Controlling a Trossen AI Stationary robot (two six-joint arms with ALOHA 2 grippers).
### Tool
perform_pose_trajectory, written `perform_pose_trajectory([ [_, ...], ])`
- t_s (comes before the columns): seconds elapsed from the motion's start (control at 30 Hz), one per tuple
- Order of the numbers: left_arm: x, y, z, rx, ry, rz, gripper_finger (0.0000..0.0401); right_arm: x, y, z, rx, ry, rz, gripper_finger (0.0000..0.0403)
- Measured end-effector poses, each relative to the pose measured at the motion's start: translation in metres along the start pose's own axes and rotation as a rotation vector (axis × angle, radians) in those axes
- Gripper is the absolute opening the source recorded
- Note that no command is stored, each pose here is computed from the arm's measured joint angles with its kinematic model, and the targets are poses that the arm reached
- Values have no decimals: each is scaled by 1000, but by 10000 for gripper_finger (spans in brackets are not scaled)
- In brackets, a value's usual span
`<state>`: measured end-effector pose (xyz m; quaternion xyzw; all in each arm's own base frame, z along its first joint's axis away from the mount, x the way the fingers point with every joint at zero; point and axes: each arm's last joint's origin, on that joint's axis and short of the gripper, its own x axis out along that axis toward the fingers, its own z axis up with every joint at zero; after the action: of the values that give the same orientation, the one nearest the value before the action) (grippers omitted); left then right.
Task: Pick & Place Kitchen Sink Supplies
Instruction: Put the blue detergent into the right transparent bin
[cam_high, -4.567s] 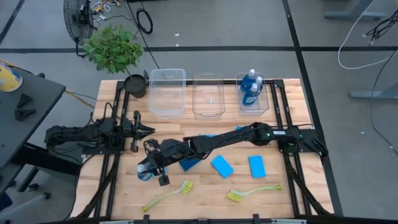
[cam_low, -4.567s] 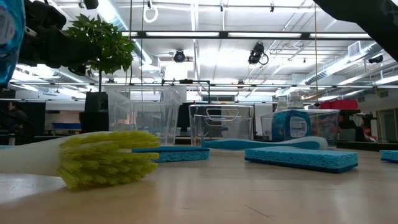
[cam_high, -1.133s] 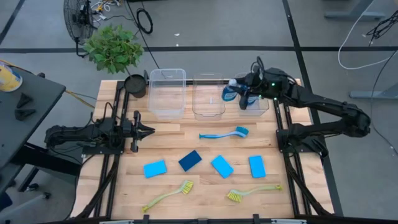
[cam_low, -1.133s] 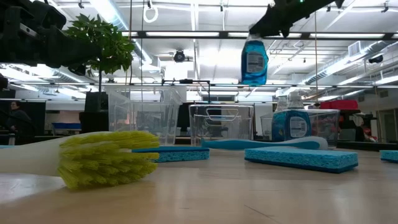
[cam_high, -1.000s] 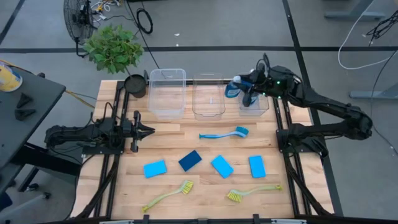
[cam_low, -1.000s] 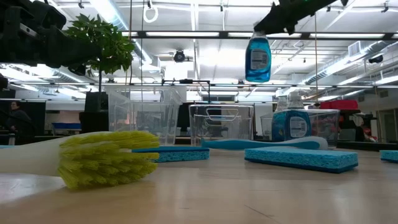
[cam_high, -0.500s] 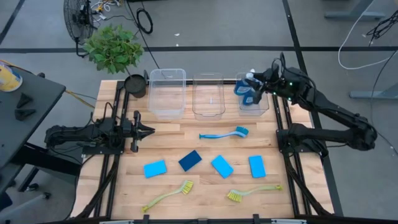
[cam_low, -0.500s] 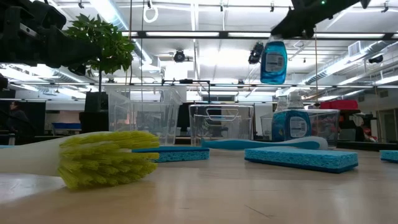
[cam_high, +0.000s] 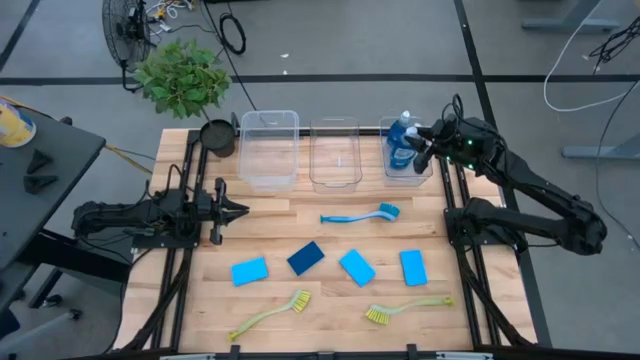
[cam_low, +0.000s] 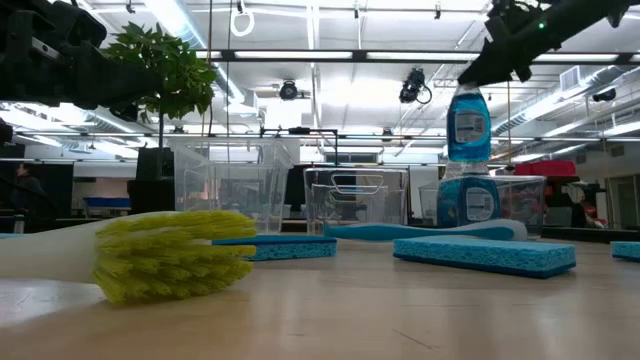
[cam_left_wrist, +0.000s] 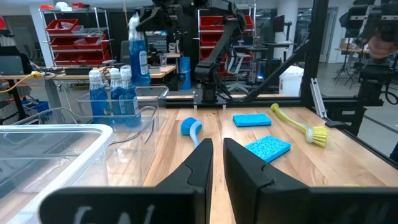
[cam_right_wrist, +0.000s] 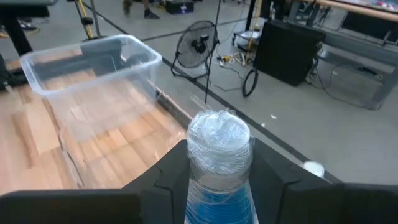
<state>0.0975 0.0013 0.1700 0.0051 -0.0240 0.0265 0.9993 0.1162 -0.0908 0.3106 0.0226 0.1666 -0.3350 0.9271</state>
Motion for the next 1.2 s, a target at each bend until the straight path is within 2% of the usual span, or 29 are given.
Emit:
perform_pose_trajectory([
  [0.5,0,0,0,0,0,0,44,0,0,-33,-7,67,-8,125],
  [0.83,0,0,0,0,0,0,44,7,-5,-54,13,119,-67,125],
  [1.03,0,0,0,0,0,0,44,10,-5,-57,44,85,-74,125],
  [1.2,0,0,0,0,0,0,44,13,-3,-64,76,59,-25,125],
])
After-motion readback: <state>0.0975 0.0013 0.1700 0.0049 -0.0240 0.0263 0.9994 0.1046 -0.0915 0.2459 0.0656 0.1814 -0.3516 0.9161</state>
